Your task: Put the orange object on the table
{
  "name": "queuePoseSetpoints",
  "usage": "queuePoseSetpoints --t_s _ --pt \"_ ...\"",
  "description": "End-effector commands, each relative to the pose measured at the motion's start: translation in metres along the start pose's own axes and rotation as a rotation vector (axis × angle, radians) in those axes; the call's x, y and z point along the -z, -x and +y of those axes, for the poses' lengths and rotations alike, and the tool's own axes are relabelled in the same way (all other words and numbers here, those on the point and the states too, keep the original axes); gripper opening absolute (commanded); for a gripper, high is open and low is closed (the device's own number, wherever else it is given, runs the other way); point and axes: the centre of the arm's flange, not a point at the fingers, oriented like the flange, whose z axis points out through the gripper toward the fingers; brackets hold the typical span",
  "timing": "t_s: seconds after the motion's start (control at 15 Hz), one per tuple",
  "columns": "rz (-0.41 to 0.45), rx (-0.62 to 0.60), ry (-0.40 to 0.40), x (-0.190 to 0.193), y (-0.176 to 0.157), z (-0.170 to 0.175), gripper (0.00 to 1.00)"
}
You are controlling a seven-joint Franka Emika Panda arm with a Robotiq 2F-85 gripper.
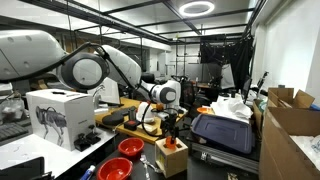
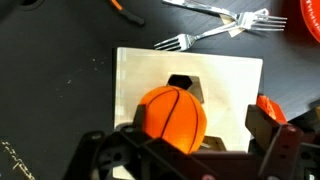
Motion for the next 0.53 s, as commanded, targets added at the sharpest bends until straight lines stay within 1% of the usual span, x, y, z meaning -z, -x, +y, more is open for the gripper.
queuePoseSetpoints --t_s 0.0,0.13,0.2,0.27,0.47 --pt "-0.003 -0.038 0.023 -0.011 0.000 0.003 1.00" --pt "-0.007 -0.056 0.025 -0.010 -0.002 0.012 1.00" --pt "-0.010 -0.067 0.025 -0.009 -0.003 0.016 0.75" --pt "-0.010 -0.071 0.022 -0.008 -0.003 0.019 0.74" --pt "0.000 -0.084 0.019 -0.002 -0.001 0.028 0.51"
